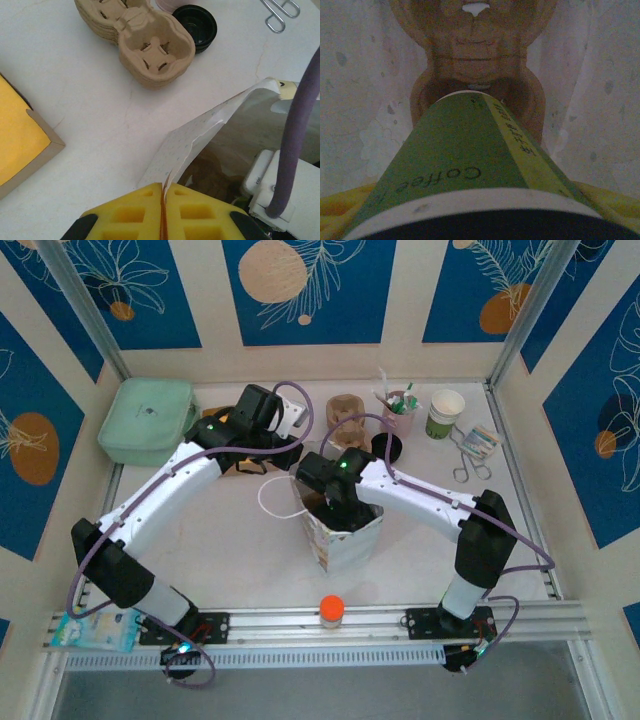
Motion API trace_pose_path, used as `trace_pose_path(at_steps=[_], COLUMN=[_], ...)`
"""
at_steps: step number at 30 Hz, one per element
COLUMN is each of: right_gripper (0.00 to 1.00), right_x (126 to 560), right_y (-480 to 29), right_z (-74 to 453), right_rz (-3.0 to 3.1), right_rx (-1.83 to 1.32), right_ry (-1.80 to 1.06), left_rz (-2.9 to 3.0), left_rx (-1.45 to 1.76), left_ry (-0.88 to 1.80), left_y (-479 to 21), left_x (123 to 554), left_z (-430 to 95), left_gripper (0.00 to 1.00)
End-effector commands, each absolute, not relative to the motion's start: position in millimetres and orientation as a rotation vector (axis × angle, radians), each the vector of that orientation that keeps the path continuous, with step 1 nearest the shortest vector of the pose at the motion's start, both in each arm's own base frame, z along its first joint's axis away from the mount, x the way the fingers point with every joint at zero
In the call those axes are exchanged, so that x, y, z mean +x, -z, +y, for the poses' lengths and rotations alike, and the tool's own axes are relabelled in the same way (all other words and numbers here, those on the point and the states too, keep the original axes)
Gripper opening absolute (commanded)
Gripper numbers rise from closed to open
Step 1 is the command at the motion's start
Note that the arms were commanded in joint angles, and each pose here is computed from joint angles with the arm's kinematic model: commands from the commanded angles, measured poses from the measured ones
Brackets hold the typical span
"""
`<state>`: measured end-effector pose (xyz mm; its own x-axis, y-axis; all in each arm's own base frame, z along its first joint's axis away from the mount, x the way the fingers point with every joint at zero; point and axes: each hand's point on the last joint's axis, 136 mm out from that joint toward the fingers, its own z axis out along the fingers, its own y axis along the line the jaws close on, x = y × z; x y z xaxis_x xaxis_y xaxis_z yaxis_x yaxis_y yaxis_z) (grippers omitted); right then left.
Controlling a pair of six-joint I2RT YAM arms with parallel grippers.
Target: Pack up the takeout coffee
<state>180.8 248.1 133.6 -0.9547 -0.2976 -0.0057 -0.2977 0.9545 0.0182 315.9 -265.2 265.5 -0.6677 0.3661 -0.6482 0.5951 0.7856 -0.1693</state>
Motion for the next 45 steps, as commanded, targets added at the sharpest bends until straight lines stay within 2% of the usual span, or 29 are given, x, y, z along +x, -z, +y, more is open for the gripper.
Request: trace_pose_path(at_steps=[1,21,45], right_gripper=[0.15,0.16,0.16], right_x=[168,155,159], right_y=[-134,-135,-136], right_z=[248,246,240], right_rz=[3.156,3.199,3.188], right_rx=[-0.489,-0.492,-0.489], right_ry=[-0.038,-0.007,0.053], left_rz=[2.323,2.313,2.308], left_rx=[0.701,0.680,0.677], left_ry=[0.474,0.428,0.402], left_y=[-286,-292,-292], left_x=[313,315,316], left_z=[-260,-257,-255], left_gripper=[0.10,0.09,0.08])
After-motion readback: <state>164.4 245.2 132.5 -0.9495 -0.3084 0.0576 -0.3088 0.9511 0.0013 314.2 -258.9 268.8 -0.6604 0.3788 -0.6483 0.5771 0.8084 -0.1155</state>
